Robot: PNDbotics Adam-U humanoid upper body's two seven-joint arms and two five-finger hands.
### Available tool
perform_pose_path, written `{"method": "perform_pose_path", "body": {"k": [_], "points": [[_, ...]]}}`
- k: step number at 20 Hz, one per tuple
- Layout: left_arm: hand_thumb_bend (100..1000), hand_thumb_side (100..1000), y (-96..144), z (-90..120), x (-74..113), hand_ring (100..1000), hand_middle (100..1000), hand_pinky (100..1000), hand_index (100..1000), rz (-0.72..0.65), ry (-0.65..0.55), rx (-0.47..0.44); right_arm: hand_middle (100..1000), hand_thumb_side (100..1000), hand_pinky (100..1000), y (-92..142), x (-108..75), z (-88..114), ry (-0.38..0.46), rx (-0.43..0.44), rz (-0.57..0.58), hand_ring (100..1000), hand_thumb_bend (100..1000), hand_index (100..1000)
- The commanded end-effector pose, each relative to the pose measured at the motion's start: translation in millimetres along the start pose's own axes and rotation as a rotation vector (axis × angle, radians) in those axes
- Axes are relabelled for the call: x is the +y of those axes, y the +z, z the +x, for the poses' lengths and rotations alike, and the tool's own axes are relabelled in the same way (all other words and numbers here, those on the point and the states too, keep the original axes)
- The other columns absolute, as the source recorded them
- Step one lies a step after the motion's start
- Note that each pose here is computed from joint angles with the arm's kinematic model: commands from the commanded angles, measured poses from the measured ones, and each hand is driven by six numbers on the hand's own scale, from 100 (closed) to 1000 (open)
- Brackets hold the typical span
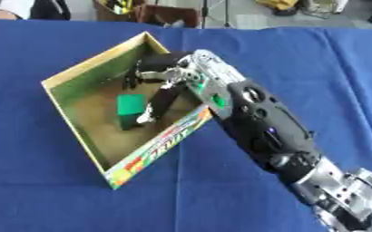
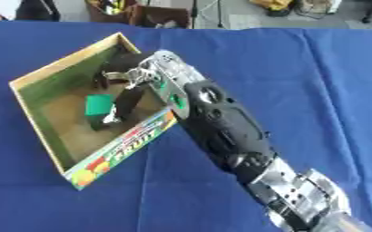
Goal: Pick up objects on the table and place them in the box.
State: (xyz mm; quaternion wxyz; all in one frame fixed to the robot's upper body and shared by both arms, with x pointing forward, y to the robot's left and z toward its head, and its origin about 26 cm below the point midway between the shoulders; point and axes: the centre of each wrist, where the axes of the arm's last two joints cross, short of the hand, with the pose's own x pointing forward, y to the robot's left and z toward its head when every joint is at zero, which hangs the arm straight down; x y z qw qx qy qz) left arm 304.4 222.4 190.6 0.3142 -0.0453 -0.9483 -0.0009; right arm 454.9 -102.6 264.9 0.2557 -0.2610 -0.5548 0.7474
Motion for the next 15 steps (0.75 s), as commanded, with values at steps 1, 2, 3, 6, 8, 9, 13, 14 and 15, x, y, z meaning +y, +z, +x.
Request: {"method": "perform_pose_path", "body": {"k": [1, 2, 3, 6, 8, 9, 13, 14, 15], "points": [[100, 1000, -3, 6, 1.0, 695, 726, 669, 833, -0.016, -0.009, -0.021, 764, 678, 845, 21, -28.5, -4, 0.012, 0.01, -0.11, 831, 758, 884], [100, 1000, -3, 6, 1.1, 695, 726, 669, 833, -0.015, -0.009, -0.021, 754, 721, 846, 28, -34.6, -5, 0.006, 0.006, -0.153, 826, 749, 876], [100, 1000, -3, 6, 1.3, 695, 726, 669, 833, -0.014, -0.01, -0.02, 749, 758, 848, 34, -40.2, -5, 0.0, 0.001, -0.195, 822, 737, 873], [100, 1000, -2, 5, 1.9, 695, 726, 669, 833, -0.011, -0.014, -0.015, 726, 882, 848, 65, -64.9, -5, -0.028, -0.031, -0.387, 808, 681, 855], [100, 1000, -1, 5, 2.1, 695, 726, 669, 833, -0.011, -0.016, -0.012, 725, 888, 848, 81, -74.5, -4, -0.054, -0.046, -0.469, 808, 678, 854], [100, 1000, -1, 5, 2.5, 695, 726, 669, 833, -0.009, -0.018, -0.01, 708, 971, 845, 92, -81.4, -3, -0.066, -0.05, -0.528, 798, 606, 845], [100, 1000, 1, 5, 3.9, 695, 726, 668, 833, -0.005, -0.026, -0.002, 699, 1000, 842, 138, -97.8, 1, -0.095, -0.056, -0.727, 793, 533, 825], [100, 1000, 1, 4, 4.2, 695, 726, 668, 833, -0.004, -0.028, 0.001, 696, 1000, 842, 148, -98.7, 2, -0.104, -0.06, -0.756, 791, 521, 819], [100, 1000, 1, 4, 4.5, 695, 726, 668, 833, -0.003, -0.03, 0.002, 694, 1000, 840, 157, -98.7, 3, -0.112, -0.061, -0.784, 790, 511, 814]]}}
